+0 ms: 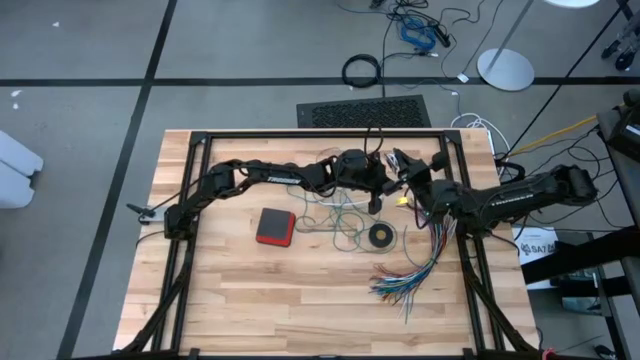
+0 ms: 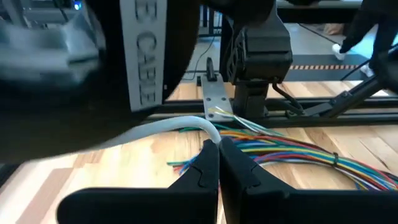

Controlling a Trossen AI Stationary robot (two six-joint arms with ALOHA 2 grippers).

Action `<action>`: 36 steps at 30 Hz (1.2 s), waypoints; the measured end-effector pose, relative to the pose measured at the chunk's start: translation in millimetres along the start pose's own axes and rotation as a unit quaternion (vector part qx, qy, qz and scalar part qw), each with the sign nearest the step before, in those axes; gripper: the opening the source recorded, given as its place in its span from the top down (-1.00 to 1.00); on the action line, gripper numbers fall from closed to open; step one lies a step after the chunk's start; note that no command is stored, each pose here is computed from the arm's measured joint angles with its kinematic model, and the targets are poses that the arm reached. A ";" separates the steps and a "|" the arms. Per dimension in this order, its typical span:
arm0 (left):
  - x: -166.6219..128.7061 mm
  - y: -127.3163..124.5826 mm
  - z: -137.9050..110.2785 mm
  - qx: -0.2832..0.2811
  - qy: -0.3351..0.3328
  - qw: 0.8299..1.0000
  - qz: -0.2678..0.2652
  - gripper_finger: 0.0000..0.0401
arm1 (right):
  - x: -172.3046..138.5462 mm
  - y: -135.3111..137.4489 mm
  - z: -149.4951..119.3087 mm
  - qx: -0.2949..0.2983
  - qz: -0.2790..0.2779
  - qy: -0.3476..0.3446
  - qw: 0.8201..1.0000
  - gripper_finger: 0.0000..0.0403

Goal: Coiling cords
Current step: Coil the white wire cable on the spool

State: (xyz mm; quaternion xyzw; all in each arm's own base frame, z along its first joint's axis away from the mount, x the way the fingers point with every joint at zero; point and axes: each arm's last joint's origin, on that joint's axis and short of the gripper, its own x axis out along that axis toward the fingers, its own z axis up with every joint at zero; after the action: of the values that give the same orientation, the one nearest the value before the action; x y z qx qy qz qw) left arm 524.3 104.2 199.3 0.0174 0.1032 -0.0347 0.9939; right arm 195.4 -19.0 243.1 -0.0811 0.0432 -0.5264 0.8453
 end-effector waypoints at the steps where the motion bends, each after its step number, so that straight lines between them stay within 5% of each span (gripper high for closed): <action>1: 0.0 -0.1 -0.6 -0.001 0.003 1.000 -0.001 1.00 | 0.2 0.9 -2.1 -0.003 0.001 0.005 1.000 1.00; 22: -0.4 -0.4 -1.4 -0.006 0.009 1.000 -0.011 1.00 | -9.8 -8.0 -64.8 0.047 -0.027 0.069 0.996 1.00; 36: -4.1 10.3 -3.1 -0.012 0.015 1.000 -0.017 1.00 | -12.3 -8.2 -76.3 -0.013 0.003 0.100 0.995 1.00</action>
State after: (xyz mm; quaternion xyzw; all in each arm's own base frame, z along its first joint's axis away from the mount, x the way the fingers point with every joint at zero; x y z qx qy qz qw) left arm 520.5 114.9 197.4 0.0041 0.1188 -0.0502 0.9916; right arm 170.6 -18.4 169.4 -0.0388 0.1350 -0.5287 0.8371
